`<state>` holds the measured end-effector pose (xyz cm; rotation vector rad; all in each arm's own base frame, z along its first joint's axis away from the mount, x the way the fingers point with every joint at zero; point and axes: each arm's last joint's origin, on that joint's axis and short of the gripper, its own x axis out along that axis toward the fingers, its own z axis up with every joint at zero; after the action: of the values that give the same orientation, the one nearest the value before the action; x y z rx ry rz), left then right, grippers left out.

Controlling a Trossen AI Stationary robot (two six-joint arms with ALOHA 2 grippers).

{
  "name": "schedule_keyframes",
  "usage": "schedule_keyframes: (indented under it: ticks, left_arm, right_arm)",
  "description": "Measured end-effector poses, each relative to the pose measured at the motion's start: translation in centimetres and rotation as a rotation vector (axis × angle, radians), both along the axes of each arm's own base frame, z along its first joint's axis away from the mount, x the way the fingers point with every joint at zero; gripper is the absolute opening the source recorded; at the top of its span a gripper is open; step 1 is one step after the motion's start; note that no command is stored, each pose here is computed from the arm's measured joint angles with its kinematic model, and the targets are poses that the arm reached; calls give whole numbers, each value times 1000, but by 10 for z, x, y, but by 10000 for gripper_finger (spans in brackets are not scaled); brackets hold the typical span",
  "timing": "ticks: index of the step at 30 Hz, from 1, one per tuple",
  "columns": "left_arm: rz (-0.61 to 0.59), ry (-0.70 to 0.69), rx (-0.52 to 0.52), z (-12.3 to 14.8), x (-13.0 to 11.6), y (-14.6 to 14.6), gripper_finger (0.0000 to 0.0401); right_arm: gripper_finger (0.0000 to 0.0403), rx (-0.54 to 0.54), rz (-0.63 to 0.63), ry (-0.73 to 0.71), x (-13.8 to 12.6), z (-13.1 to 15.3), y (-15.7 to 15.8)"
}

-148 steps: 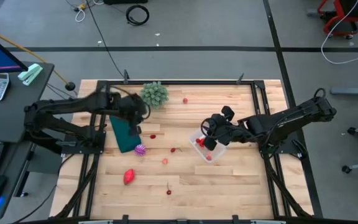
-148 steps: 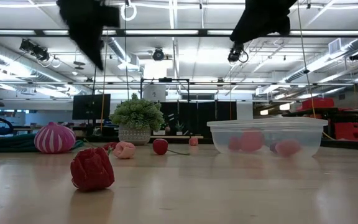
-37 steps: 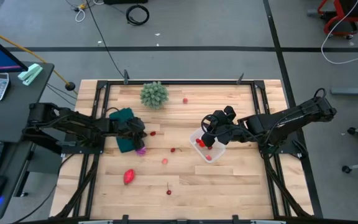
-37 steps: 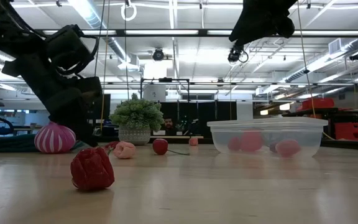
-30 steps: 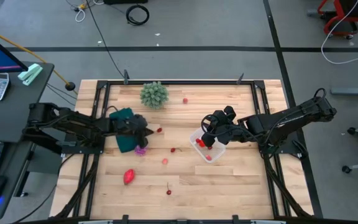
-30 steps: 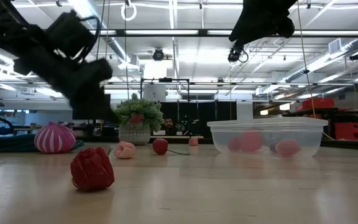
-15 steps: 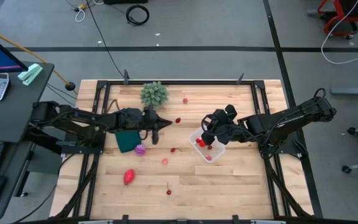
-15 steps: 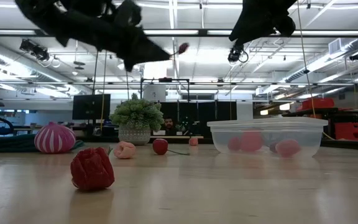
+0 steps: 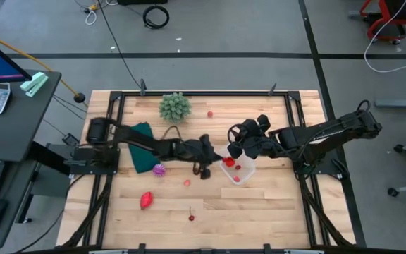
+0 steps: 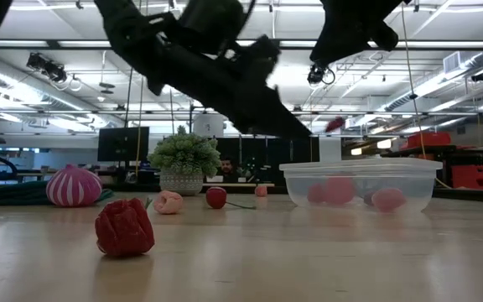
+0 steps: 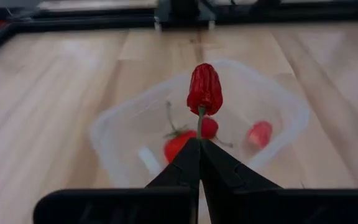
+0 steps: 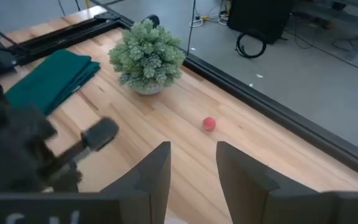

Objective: Pick and placing Produce into tupperware
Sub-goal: Put the cherry into the transparent bin, then put the top peach into the container

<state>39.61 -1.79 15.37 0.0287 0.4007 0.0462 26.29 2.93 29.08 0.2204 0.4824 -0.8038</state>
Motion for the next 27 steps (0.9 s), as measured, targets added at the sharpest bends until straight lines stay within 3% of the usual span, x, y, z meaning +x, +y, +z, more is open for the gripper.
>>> schedule_keyframes:
  ticks: [5, 9, 21, 27]
  left_arm:
    - [-32, 18, 43, -4, 27, -7, 5]
    - [-33, 75, 50, -1, 39, -8, 23]
    - [-69, 208, 125, -5, 36, -6, 45]
    - [-38, 171, 144, 26, 29, 5, 56]
  right_arm:
    - [137, -1, 5, 31, -2, -2, 0]
    - [137, 8, 14, 37, -2, -2, 0]
    - [137, 27, 2, 27, -3, -3, 0]
    - [137, 48, 21, 37, -3, -4, 1]
